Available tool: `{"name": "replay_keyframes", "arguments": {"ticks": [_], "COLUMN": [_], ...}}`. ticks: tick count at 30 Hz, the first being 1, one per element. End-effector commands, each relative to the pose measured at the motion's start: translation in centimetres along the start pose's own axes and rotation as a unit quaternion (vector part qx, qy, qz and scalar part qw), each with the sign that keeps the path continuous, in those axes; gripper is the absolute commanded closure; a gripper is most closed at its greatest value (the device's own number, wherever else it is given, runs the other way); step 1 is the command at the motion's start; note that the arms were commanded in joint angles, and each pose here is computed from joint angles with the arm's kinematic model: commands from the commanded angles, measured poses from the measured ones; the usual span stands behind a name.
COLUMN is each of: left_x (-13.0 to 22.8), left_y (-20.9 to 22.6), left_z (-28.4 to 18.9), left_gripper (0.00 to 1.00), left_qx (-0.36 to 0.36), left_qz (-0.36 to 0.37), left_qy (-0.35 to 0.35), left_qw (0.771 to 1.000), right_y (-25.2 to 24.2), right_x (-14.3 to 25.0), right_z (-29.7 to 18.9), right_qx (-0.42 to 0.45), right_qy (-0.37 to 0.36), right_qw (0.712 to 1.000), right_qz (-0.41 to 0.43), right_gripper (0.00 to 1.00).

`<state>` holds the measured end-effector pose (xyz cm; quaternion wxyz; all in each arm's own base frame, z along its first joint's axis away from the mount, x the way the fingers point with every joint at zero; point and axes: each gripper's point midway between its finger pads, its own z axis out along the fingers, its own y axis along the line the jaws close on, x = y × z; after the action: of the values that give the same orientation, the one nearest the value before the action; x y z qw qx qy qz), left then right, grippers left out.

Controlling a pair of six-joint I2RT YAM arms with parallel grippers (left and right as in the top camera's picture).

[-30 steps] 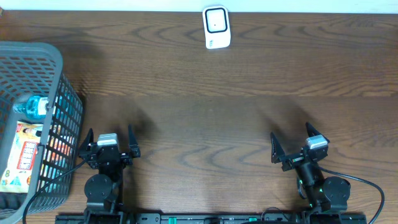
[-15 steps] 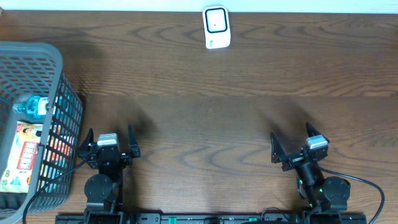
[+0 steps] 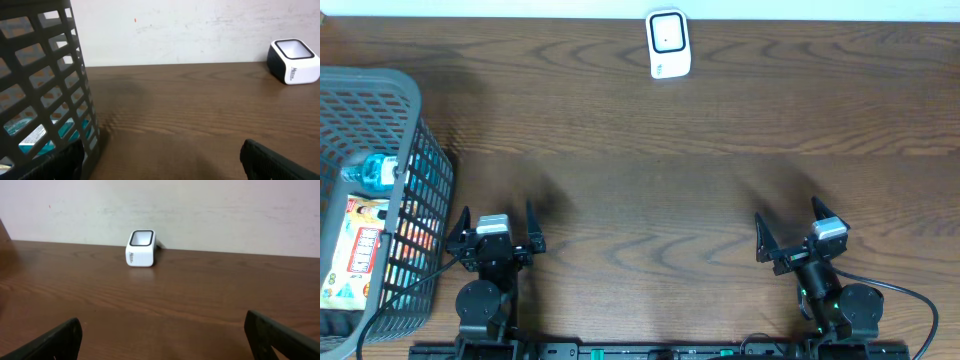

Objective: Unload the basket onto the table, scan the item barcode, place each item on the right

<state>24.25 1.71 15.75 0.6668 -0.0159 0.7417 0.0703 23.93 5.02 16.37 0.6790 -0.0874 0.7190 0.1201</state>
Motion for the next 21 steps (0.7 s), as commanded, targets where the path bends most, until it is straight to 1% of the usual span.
{"name": "replay_keyframes", "arguments": {"ticks": [1,10,16,21], "left_x": [1.7,0.9,-1.0,-2.4], "left_y": [-0.7,-3.9,-3.7,-4.3], "left_z": [0.2,-0.3,-0.7,-1.5], "left_gripper": [0.00,0.00,0.00,0.00], "left_qx": [0.017,0.113,0.113,0.136], "left_qz": [-0.012,-0.028,-0.072,-0.074], "left_qy": [0.019,0.011,-0.003,-0.002], "left_qw": [1.000,0.993,0.991,0.988], "right_y": [0.1,0.1,0.1,0.1], "right_x": [0.1,0.1,0.1,0.1], "right_z": [0.0,0.0,0.0,0.0], "right_qx": [-0.001,-0.001,-0.001,-0.001], "right_qy": [0.000,0.000,0.000,0.000], "right_qw": [1.000,1.000,1.000,1.000], "right_qz": [0.004,0.004,0.004,0.004], "right_gripper": [0.01,0.01,0.01,0.01]}}
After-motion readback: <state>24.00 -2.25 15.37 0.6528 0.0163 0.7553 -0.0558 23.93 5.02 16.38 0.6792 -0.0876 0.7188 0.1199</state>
